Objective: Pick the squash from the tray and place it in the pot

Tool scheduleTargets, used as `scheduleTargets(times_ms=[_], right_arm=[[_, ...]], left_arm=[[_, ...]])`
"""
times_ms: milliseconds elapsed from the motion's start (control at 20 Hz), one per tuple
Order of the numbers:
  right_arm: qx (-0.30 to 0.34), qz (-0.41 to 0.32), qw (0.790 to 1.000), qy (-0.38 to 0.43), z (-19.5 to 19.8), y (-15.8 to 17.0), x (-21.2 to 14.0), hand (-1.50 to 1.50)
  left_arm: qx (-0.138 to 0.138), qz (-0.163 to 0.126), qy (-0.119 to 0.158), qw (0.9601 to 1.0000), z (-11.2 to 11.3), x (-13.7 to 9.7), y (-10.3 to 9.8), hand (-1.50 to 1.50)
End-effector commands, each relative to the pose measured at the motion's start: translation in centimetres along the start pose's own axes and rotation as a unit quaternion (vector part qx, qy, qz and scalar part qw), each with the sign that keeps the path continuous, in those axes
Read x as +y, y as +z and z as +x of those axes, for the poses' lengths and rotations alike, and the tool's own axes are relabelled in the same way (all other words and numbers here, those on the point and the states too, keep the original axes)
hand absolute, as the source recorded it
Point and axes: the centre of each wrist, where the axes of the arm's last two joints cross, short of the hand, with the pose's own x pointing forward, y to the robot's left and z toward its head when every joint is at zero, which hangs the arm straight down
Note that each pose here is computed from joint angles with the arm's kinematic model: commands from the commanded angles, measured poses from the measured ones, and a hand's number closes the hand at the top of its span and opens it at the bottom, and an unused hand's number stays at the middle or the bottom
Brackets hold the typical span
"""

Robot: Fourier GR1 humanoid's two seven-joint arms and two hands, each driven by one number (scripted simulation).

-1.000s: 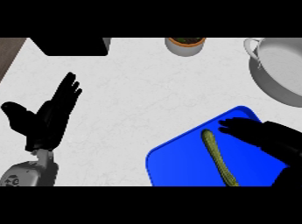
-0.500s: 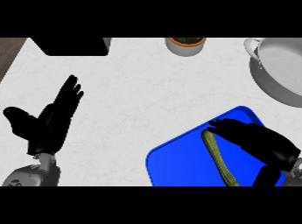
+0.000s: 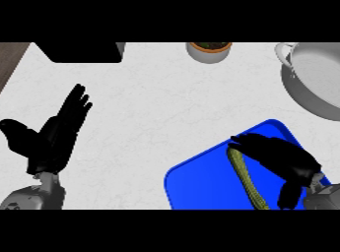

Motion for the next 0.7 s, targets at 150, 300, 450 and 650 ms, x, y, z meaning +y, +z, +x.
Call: scheduleTargets(times_ms=[150, 300, 450, 650], right_arm=[[0.014, 0.023, 0.999, 0.029, -0.9, -2.2, 2.6, -1.50], [0.017, 0.021, 0.999, 0.020, 0.1, -1.9, 2.2, -1.50], [0.023, 0.025, 0.999, 0.023, -1.2, -4.4, 4.1, -1.50], [-0.071, 0.000, 0.997, 0.000, 0.4, -3.0, 3.0, 1.50]], left_arm=[[-0.001, 0.005, -0.008, 1.0000, -0.6, -1.0, -1.5, 0.00], [0.000, 0.000, -0.006, 1.0000, -0.5, 0.1, -0.6, 0.00], [-0.003, 0.008, -0.003, 1.0000, 1.1, -0.9, -1.4, 0.00], [-0.006, 0.008, 0.003, 0.9999, -1.5, 0.0, 0.9, 0.00]])
